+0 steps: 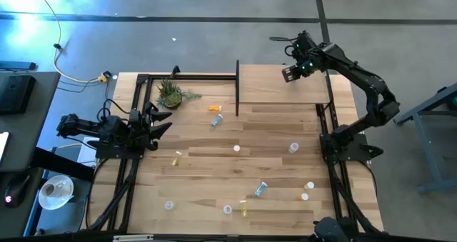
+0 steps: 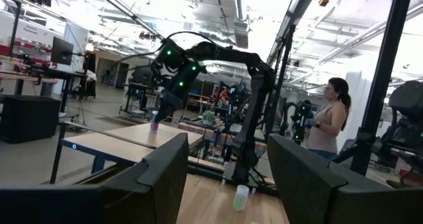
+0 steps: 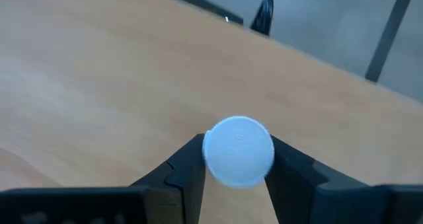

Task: Pick and place medicine bottles onto shelf by color
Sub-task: Put the right blue pill bottle on the shelf, then put the left yellow pill bottle on the shelf

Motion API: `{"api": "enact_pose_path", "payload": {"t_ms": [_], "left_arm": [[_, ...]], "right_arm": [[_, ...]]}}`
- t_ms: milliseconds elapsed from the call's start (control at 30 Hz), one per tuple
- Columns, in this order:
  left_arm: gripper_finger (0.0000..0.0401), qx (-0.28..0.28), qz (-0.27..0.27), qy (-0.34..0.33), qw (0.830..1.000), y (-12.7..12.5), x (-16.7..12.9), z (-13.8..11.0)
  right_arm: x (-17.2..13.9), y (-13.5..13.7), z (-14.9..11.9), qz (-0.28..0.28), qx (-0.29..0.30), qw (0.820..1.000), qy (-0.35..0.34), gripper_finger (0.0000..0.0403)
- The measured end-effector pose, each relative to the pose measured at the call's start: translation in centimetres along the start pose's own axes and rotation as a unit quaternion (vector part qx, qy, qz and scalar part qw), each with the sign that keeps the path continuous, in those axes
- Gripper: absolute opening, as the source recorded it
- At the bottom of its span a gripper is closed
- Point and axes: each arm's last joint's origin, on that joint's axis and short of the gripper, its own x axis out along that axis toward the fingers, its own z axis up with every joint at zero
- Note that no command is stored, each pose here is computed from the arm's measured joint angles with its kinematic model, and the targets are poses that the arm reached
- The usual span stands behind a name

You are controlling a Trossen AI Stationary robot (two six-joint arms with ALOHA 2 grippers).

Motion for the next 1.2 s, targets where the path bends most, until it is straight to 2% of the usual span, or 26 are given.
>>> {"api": "enact_pose_path", "payload": {"t_ms": [267,433,767,900,1100,1200], "left_arm": [[0.0197,0.000,0.000,0.000,1.000,0.0,0.0,0.0],[0.0197,0.000,0.000,0.000,1.000,0.0,0.0,0.0],[0.0197,0.000,0.000,0.000,1.000,0.0,0.0,0.0],[0.0197,0.000,0.000,0.000,1.000,0.0,0.0,0.0],[0.0197,0.000,0.004,0.000,1.000,0.0,0.0,0.0],[0.0197,-0.001,0.019,-0.005,1.000,0.0,0.1,0.8]], "right_arm": [[-0.1,0.0,0.2,0.002,0.000,1.000,-0.010,0.0165],[-0.4,0.0,0.3,0.005,-0.006,1.000,-0.023,0.0168],[-2.7,-0.1,0.4,0.017,-0.018,0.995,-0.092,0.0168],[-4.1,-0.2,0.3,0.040,-0.019,0.991,-0.127,0.0168],[-6.1,0.1,-0.4,0.078,-0.050,0.982,-0.164,0.0168],[-7.2,0.7,-1.0,0.095,-0.078,0.976,-0.178,0.0168]]}}
